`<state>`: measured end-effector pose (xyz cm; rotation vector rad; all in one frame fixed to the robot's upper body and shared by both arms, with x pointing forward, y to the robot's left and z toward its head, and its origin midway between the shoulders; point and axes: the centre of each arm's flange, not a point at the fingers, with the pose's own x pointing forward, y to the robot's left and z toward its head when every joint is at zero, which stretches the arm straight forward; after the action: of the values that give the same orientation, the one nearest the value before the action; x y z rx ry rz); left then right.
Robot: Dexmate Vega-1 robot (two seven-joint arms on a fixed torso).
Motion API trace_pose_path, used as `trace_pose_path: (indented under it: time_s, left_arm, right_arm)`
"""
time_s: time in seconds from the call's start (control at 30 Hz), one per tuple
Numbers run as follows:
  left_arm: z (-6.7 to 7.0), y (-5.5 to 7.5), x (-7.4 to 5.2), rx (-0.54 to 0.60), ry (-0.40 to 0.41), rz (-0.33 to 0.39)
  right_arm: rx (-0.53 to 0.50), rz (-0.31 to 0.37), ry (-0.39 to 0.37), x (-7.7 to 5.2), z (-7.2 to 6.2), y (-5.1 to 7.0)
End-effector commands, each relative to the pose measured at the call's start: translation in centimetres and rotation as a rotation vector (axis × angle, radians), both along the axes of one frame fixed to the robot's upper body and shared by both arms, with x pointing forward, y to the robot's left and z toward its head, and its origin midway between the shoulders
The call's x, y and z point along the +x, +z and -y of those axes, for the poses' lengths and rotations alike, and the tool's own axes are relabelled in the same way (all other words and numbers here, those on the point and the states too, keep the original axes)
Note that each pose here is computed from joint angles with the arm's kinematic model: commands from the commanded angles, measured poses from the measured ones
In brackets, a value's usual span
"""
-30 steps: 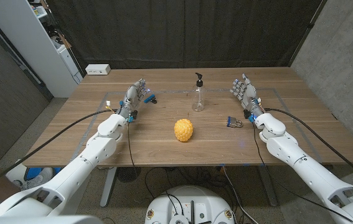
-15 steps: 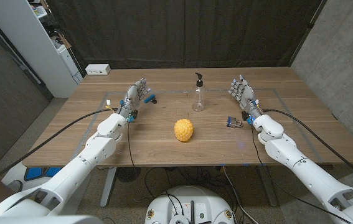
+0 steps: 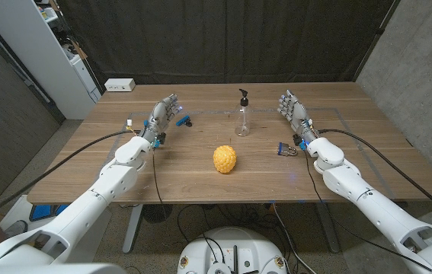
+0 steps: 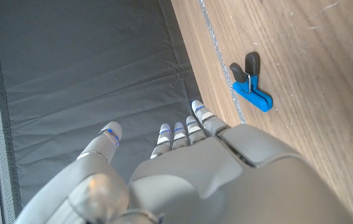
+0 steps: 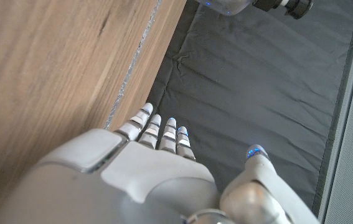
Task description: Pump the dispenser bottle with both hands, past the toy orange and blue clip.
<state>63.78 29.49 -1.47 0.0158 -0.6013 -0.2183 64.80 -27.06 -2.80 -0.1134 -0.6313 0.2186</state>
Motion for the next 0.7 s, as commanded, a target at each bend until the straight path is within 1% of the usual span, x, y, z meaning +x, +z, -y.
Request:
trace_pose_path:
  time_s: [0.03, 0.13, 0.23, 0.33, 0.7]
  left_arm:
    - [-1.16, 0.55, -0.28, -0.004, 0.014, -0.022]
    - [-1.33, 0.62, -0.31, 0.001, 0.009, -0.034]
    - [-1.63, 0.85, -0.41, 0.014, 0.018, -0.050]
    - [-1.85, 1.16, -0.54, 0.026, 0.036, -0.061]
    - [-1.71, 1.05, -0.92, -0.001, 0.073, -0.083]
  right_arm:
    - [-0.074, 0.021, 0.006, 0.60, -0.21, 0.55]
    - [-0.086, 0.024, 0.013, 0.74, -0.09, 0.63]
    - [-0.106, 0.029, 0.024, 0.86, 0.05, 0.84]
    - [-0.123, 0.035, 0.016, 0.81, 0.01, 1.01]
    - [-0.204, 0.049, 0.002, 0.19, -0.54, 0.91]
